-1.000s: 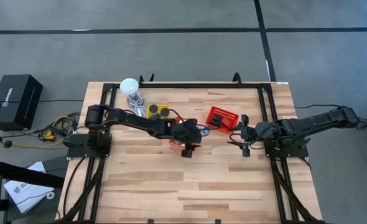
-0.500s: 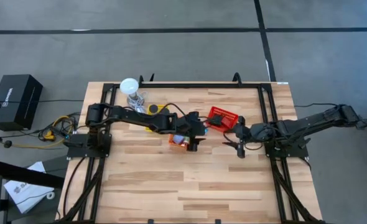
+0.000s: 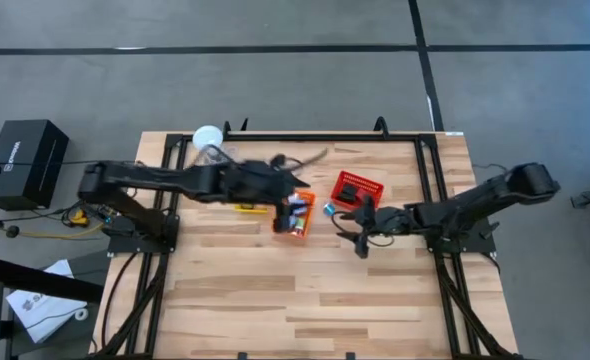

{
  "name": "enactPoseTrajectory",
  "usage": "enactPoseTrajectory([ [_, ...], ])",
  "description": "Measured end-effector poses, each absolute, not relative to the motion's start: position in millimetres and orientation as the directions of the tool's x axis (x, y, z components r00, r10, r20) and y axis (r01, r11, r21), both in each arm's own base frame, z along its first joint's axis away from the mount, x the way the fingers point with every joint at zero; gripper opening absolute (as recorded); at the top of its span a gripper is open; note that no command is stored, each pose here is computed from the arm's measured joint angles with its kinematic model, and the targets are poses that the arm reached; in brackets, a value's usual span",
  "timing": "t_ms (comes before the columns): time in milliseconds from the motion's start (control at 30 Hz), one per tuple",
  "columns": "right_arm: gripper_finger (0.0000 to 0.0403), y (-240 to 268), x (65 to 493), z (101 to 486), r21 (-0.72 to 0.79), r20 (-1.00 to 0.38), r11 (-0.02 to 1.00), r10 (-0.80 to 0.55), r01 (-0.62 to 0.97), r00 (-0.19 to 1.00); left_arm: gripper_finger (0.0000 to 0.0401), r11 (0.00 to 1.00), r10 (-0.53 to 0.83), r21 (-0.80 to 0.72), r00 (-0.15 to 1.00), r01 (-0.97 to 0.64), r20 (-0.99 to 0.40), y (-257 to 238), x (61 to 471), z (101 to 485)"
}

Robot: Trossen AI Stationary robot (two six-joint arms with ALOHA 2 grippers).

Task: Pick & Place Office items
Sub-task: Put the blue charger adapter into the orange bin

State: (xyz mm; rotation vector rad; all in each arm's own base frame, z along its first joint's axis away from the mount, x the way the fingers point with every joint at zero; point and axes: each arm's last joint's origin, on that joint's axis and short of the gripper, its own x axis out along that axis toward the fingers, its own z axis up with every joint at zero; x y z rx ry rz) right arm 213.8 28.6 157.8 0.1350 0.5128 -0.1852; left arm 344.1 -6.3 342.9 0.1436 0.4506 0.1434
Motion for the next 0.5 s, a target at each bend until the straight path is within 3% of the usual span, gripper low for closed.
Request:
enactPoseTrajectory([
  [233,0.0244,24.1,249.5,138.6,0.103,-0.588,0.939,-0.209,0.329,0.781,0.0205,0.98,0.172,0.139,0.949,-0.139,-0.264,-4.1,299.4,394.5],
  [367,0.0244,22.3,270.3,131.6,0.115,-0.68,0.901,-0.235,0.418,0.694,0.0205,0.981,0.175,0.119,0.957,-0.15,-0.232,-4.0,284.7,406.1],
  [500,0.0244,20.7,286.4,126.4,0.019,-0.769,0.861,-0.312,0.508,0.558,0.0205,0.982,0.175,0.114,0.956,-0.152,-0.236,-4.0,283.6,406.2],
])
